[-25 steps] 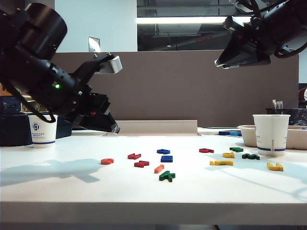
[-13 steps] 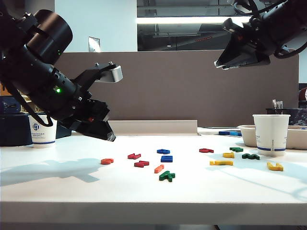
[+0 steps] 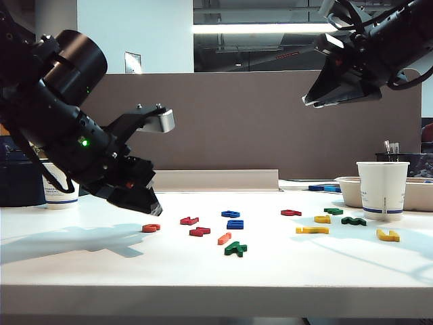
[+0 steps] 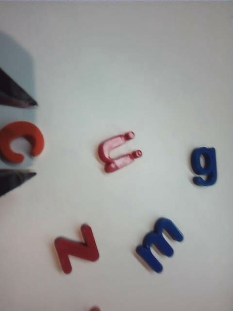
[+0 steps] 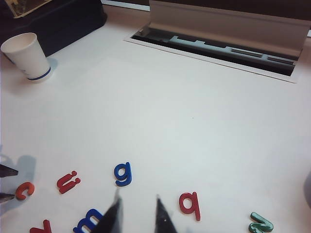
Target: Pick up the letter "c" and put it in the paper cup.
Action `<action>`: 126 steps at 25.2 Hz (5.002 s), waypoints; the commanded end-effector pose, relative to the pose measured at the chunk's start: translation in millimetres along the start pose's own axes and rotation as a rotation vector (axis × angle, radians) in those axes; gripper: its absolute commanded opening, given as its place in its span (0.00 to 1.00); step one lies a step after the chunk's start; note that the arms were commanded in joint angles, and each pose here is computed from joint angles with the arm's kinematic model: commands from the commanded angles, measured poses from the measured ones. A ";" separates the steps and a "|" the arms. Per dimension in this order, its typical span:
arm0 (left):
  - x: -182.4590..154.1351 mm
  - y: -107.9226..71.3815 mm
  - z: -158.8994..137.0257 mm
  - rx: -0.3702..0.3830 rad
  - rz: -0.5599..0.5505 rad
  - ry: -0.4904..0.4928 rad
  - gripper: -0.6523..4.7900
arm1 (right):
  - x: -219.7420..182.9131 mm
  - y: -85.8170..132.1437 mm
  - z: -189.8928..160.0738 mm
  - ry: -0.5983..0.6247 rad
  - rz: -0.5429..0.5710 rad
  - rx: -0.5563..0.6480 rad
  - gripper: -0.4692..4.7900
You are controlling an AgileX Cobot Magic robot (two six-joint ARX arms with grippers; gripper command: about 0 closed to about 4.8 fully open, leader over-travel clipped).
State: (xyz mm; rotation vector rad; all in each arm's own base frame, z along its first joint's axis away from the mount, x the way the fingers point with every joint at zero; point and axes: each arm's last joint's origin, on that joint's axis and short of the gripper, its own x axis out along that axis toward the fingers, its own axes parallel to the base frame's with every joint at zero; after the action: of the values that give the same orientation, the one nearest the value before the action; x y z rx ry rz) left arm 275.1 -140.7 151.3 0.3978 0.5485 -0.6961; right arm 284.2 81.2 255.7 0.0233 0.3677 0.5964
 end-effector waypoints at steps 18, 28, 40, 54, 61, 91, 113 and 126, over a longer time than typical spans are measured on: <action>8.5 1.3 -3.0 -0.002 0.006 0.009 0.42 | -0.4 0.5 0.9 0.002 -0.001 -0.007 0.25; 16.5 6.7 3.2 -0.032 0.016 0.004 0.42 | -0.4 0.5 0.6 0.006 -0.001 -0.006 0.25; 16.5 5.9 -0.4 -0.109 0.016 0.053 0.42 | -0.3 0.3 0.5 0.006 -0.008 -0.009 0.25; 16.6 5.0 -0.2 -0.132 -0.009 0.046 0.42 | -0.3 0.0 0.5 0.007 -0.020 -0.009 0.25; 17.1 4.3 -2.6 -0.135 -0.015 0.067 0.42 | -0.3 -0.1 0.5 0.007 -0.021 -0.009 0.25; 17.6 11.4 18.1 -0.127 -0.001 0.019 0.39 | -0.9 -0.5 0.8 0.008 -0.027 -0.034 0.25; 15.7 16.0 32.7 -0.139 -0.020 0.087 0.39 | -8.2 -0.5 2.5 0.023 -0.077 -0.047 0.25; 14.5 12.7 23.4 -0.156 -0.047 0.185 0.40 | -8.2 -0.5 2.5 0.023 -0.077 -0.047 0.25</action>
State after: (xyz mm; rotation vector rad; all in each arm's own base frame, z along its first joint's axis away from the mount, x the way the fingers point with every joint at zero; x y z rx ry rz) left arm 300.8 -150.3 162.0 0.3127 0.7917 -0.6556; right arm 278.8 76.5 257.2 -0.0388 0.3951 0.5301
